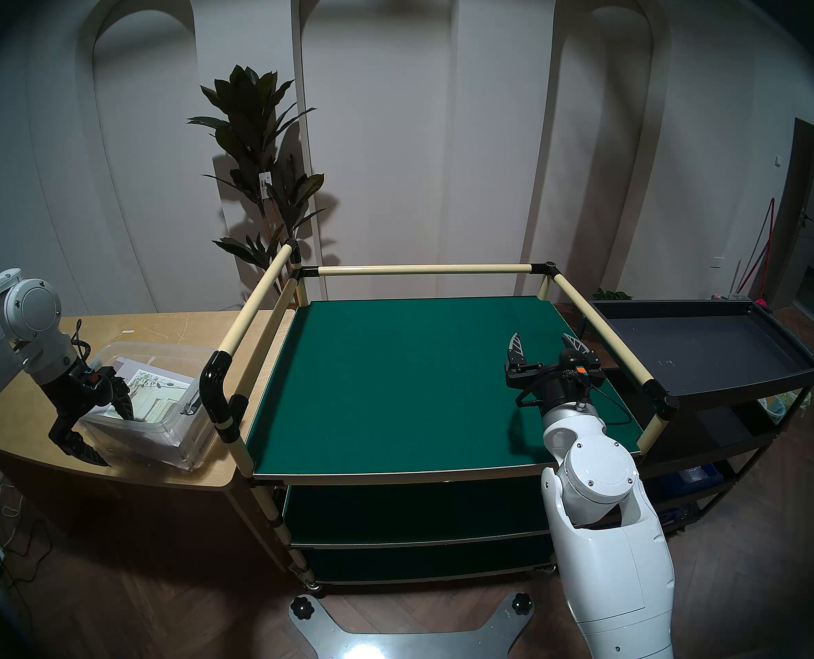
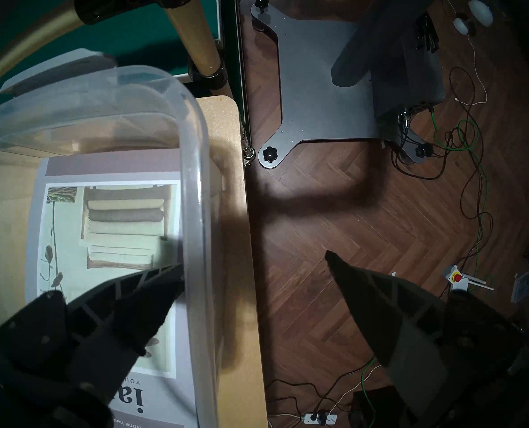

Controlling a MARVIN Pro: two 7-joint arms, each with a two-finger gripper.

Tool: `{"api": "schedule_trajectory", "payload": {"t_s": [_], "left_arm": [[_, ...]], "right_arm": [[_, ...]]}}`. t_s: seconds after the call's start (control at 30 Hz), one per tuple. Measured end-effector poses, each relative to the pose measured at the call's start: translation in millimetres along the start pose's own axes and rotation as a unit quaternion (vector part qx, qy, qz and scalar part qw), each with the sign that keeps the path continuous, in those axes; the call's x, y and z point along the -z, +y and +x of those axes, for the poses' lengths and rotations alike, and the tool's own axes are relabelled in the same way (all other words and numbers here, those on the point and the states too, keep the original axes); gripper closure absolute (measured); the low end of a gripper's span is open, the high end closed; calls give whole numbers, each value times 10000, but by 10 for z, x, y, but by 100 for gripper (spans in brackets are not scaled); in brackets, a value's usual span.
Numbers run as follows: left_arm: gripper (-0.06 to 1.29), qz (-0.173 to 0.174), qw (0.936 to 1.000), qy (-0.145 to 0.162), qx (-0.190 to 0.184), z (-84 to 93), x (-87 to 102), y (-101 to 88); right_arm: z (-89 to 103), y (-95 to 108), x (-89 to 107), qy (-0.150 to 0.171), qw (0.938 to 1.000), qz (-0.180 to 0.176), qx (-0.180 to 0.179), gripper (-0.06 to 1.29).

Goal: Put the storage box onto the shelf

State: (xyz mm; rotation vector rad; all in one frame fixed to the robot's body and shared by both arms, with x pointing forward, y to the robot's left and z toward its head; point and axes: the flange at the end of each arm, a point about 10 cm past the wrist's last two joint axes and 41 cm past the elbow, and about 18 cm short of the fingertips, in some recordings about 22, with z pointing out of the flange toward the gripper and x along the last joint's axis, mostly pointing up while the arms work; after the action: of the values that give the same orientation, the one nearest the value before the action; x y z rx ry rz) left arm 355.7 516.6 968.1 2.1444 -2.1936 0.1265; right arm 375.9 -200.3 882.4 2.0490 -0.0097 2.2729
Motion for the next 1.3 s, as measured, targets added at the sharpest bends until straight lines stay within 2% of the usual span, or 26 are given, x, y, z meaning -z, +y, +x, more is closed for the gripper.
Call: {"api": "schedule_trajectory", "payload": {"t_s": [0.43,0.6,0.87,1.03,1.3], "left_arm": [[-1,-285,9993,168,169,-35,-196,81],[-1,-295,9991,205,215,-86,-277,13],[-1,-207,9993,180,257,-196,-387,-190],[0,-245,9994,185,180,-204,-496,-314],[0,-263,9993,219,130,-239,-516,-388]], "right_arm": [[7,1,3,7,10000,-1,-1,-2],[9,1,3,10,10000,-1,-1,-2],[11,2,4,12,10000,-1,-1,-2],[12,2,5,13,10000,-2,-1,-2],[15,2,6,17,10000,-2,-1,-2]]}}
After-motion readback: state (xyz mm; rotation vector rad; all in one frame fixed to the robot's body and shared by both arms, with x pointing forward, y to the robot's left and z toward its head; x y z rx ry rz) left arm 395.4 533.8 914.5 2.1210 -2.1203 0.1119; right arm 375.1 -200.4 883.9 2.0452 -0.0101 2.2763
